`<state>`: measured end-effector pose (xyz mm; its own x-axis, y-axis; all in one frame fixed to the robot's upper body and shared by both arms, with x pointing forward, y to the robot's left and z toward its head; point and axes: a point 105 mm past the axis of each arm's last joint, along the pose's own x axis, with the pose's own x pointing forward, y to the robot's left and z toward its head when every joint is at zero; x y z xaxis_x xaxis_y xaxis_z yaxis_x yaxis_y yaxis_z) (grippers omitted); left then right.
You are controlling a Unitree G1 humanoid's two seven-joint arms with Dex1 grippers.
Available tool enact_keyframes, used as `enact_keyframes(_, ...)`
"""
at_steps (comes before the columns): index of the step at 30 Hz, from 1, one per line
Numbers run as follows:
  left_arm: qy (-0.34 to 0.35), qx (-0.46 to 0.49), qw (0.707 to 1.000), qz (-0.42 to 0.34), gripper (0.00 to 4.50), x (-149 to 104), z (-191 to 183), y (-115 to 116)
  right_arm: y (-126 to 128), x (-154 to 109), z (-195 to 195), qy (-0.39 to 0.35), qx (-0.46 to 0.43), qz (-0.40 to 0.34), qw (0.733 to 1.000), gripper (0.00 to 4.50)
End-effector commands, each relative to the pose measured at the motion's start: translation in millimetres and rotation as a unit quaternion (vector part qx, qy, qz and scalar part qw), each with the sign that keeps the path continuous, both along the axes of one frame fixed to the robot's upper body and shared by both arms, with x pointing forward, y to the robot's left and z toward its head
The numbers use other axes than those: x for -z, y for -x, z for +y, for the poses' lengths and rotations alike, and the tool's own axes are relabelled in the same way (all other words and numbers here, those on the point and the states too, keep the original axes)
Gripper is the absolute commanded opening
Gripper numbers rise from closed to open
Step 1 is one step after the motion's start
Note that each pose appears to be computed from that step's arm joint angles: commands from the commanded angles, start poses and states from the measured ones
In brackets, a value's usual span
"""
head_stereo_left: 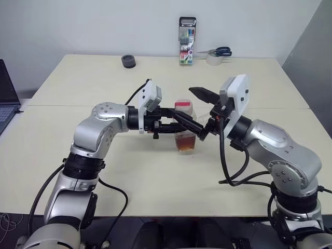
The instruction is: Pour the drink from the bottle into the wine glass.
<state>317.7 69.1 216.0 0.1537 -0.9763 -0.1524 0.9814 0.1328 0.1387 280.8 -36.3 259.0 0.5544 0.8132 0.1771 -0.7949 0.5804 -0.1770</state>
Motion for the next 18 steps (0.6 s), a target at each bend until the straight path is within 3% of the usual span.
enact_keyframes(1,0.01,0.018,0.999,-0.032,2.06,-16.0,-3.7,6.7,4.8,-10.1,1.4,-0.007,-0.004,-0.029,1.0,4.3)
enact_keyframes(4,0.01,0.017,0.999,-0.031,2.06,-15.6,-3.6,6.9,6.0,-6.8,1.7,-0.004,-0.008,-0.024,1.0,3.6)
enact_keyframes(9,0.01,0.016,0.999,-0.03,2.06,-15.7,-4.0,6.9,7.6,-7.3,1.6,-0.006,-0.014,-0.024,1.0,1.89)
enact_keyframes(10,0.01,0.016,0.999,-0.03,2.06,-15.8,-4.0,6.7,7.8,-7.3,1.5,-0.005,-0.014,-0.024,1.0,1.73)
enact_keyframes(18,0.009,0.018,0.999,-0.03,2.06,-14.5,-4.1,7.5,7.7,-13.1,-3.4,-0.009,-0.013,-0.026,1.0,1.74)
